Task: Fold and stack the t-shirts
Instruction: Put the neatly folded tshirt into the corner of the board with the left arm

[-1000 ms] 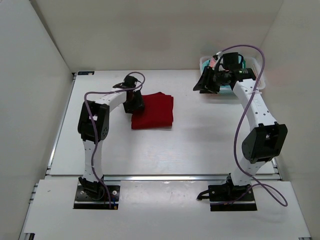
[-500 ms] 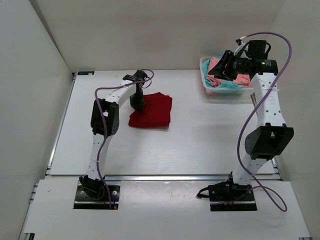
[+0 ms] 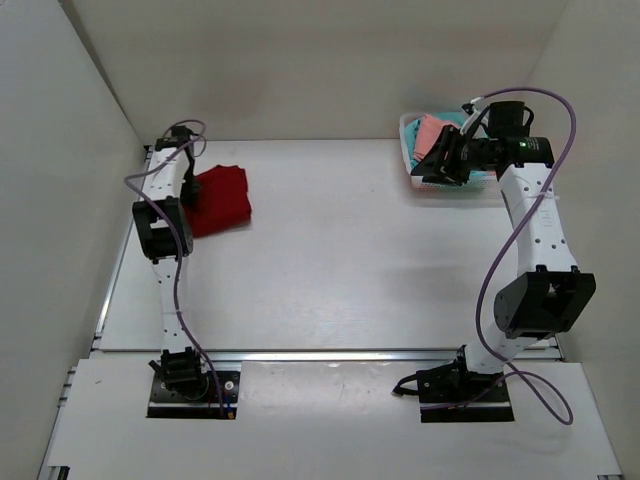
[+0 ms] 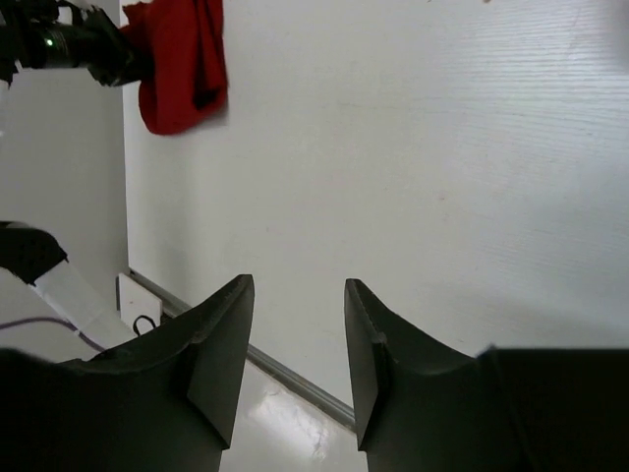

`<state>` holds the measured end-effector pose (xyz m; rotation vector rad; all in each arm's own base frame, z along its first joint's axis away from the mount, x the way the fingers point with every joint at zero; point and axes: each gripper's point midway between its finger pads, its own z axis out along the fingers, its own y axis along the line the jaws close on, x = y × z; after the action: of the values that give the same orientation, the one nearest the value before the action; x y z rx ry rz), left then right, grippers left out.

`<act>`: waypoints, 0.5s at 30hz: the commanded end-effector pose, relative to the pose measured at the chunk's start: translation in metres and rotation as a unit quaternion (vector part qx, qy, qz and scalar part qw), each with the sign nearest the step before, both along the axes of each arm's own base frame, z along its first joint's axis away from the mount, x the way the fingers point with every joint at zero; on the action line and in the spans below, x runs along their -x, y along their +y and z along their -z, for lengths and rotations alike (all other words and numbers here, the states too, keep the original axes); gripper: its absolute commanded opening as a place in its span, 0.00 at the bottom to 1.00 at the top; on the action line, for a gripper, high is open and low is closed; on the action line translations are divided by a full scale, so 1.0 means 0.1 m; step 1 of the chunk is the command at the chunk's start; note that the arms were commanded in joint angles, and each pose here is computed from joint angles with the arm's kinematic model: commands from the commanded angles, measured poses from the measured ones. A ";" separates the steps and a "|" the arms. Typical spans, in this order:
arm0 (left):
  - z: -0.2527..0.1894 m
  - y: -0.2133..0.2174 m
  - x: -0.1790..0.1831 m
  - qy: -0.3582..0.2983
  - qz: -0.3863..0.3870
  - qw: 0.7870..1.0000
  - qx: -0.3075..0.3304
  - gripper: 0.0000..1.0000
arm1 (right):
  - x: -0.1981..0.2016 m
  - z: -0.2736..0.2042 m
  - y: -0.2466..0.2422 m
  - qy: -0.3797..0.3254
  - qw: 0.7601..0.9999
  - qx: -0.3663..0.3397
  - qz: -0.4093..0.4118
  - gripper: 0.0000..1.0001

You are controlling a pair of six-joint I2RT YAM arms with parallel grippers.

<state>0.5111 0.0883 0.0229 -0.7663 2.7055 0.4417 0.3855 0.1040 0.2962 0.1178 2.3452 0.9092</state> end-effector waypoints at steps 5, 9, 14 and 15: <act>0.16 0.32 -0.34 -0.035 -0.002 0.999 -0.029 0.00 | 0.39 0.03 0.28 0.032 0.998 0.000 -0.054 0.35; -0.04 0.32 -0.64 -0.097 0.013 0.994 -0.045 0.00 | 0.51 0.05 0.39 0.037 0.997 -0.022 -0.071 0.19; -0.28 0.60 -0.99 -0.185 0.012 0.978 -0.093 0.00 | 0.59 0.18 0.49 0.053 0.994 -0.039 -0.086 0.22; -0.28 0.60 -1.02 -0.192 0.013 0.977 -0.093 0.00 | 0.63 0.23 0.53 0.064 0.993 -0.036 -0.092 0.22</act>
<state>0.5754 0.1386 0.0268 -0.6975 2.4549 0.5355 0.3345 0.1423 0.2574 0.0602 2.5214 1.0479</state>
